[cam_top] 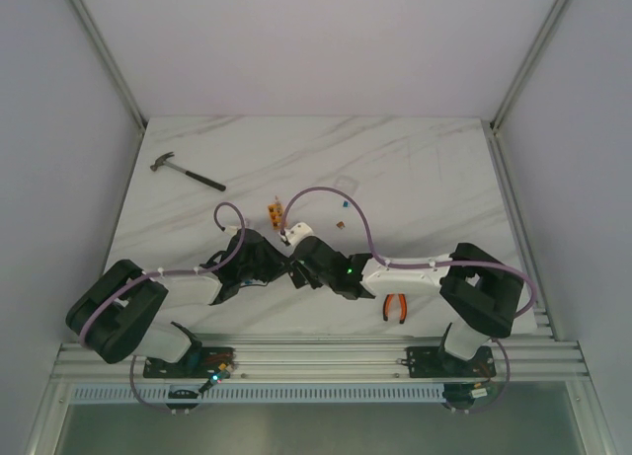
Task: Snap on the fuse box
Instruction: Install the fuse at the fuse box base.
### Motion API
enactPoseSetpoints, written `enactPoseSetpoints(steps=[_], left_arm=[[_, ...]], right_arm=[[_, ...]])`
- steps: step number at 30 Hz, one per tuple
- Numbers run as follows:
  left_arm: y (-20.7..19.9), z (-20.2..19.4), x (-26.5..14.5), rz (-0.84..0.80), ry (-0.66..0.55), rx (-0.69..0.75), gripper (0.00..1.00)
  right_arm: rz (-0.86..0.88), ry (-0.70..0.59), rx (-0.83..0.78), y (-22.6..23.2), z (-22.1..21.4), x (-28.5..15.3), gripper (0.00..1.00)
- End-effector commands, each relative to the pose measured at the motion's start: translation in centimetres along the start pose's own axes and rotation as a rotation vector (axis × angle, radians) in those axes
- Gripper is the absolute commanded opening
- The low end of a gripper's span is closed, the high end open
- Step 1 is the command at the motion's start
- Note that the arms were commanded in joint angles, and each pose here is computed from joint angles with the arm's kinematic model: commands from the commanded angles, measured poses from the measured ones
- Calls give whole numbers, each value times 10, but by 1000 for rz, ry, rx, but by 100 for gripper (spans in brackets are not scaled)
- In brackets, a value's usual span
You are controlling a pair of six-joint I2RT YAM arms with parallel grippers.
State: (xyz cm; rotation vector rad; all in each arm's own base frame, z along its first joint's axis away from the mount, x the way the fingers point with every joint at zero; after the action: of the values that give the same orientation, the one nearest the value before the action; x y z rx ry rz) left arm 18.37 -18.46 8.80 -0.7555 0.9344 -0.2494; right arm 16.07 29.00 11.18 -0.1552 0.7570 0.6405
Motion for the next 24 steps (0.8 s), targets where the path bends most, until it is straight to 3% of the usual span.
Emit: enactPoseSetpoints(steps=[1, 9, 24], left_arm=[[22, -10, -1, 111, 44, -5, 23], [21, -10, -1, 108, 44, -9, 23], [9, -6, -9, 56, 8, -26, 22]], right_arm=[[-3, -27, 50, 4, 8, -2, 27], [4, -52, 95, 8, 20, -9, 37], [-58, -1, 163, 10, 34, -15, 32]])
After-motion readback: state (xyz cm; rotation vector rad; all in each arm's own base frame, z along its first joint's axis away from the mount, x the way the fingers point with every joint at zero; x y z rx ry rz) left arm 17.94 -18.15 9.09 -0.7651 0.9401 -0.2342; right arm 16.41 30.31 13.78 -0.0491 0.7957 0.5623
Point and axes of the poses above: each gripper's point midway between its finger pads, its own x axis out along the fingers, its own y axis along the line the jaws close on, z = x × y, the point moved 10 cm from there along -x, back along the fingers, and after that the axes turned 13 degrees about x, right-handed, at the moved point
